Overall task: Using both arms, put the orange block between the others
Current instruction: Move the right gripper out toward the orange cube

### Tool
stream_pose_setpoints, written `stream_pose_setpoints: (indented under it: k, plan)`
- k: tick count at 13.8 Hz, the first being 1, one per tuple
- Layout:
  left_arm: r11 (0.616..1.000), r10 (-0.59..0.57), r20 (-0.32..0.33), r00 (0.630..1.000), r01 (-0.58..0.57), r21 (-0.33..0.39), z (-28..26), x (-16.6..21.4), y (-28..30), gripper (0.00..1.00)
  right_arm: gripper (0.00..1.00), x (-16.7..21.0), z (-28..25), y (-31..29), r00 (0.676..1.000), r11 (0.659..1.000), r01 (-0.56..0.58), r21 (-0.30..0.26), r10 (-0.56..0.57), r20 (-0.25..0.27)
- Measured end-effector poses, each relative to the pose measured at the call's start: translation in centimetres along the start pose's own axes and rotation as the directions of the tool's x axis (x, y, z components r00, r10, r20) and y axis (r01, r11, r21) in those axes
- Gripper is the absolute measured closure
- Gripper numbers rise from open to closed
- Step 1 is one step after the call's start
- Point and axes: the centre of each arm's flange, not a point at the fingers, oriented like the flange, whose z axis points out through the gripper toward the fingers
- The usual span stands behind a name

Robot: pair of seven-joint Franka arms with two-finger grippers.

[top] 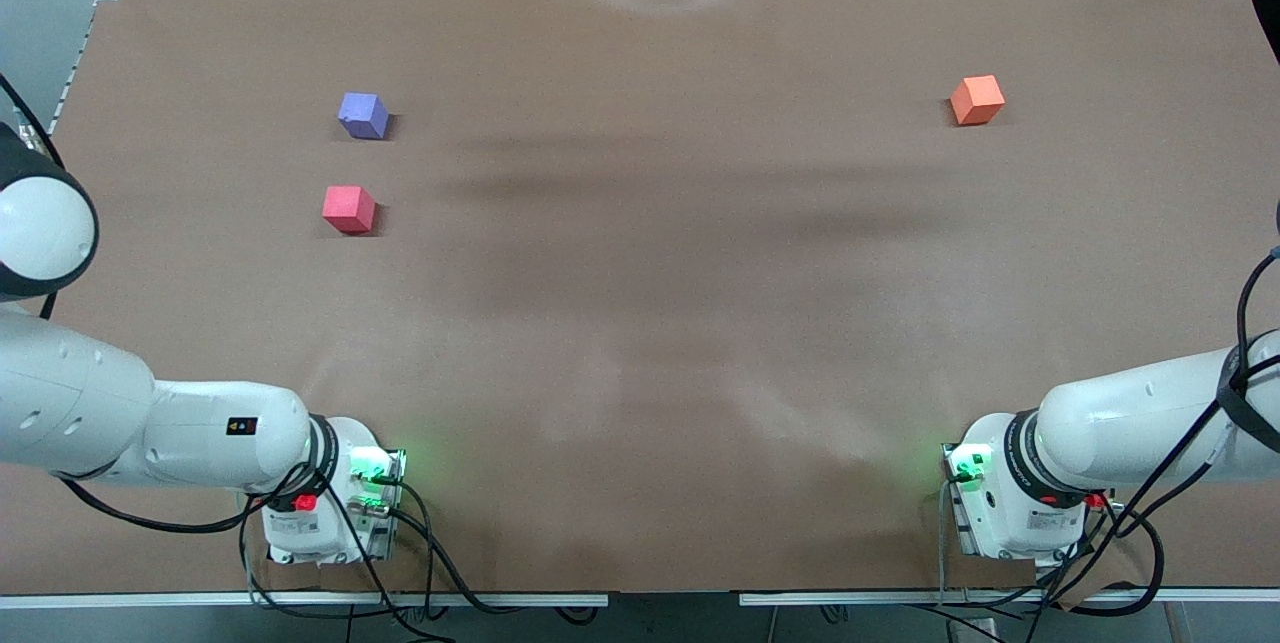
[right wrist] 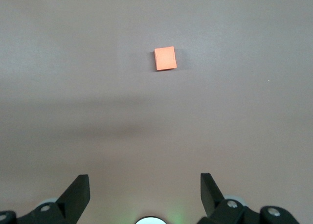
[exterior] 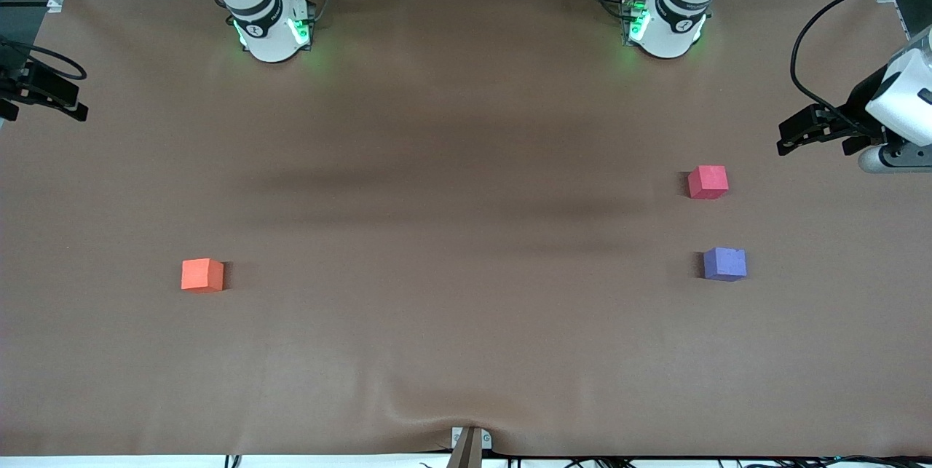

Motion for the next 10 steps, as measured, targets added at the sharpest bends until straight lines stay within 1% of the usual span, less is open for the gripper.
stream_pose_setpoints:
  k: [10]
  plan:
    - [1.000,0.001,0.000,1.000,-0.001,0.000,0.01,0.00,0.04,0.00,0.00,0.21,0.38,-0.03,1.000,1.000,-0.005,0.000,0.005,0.008]
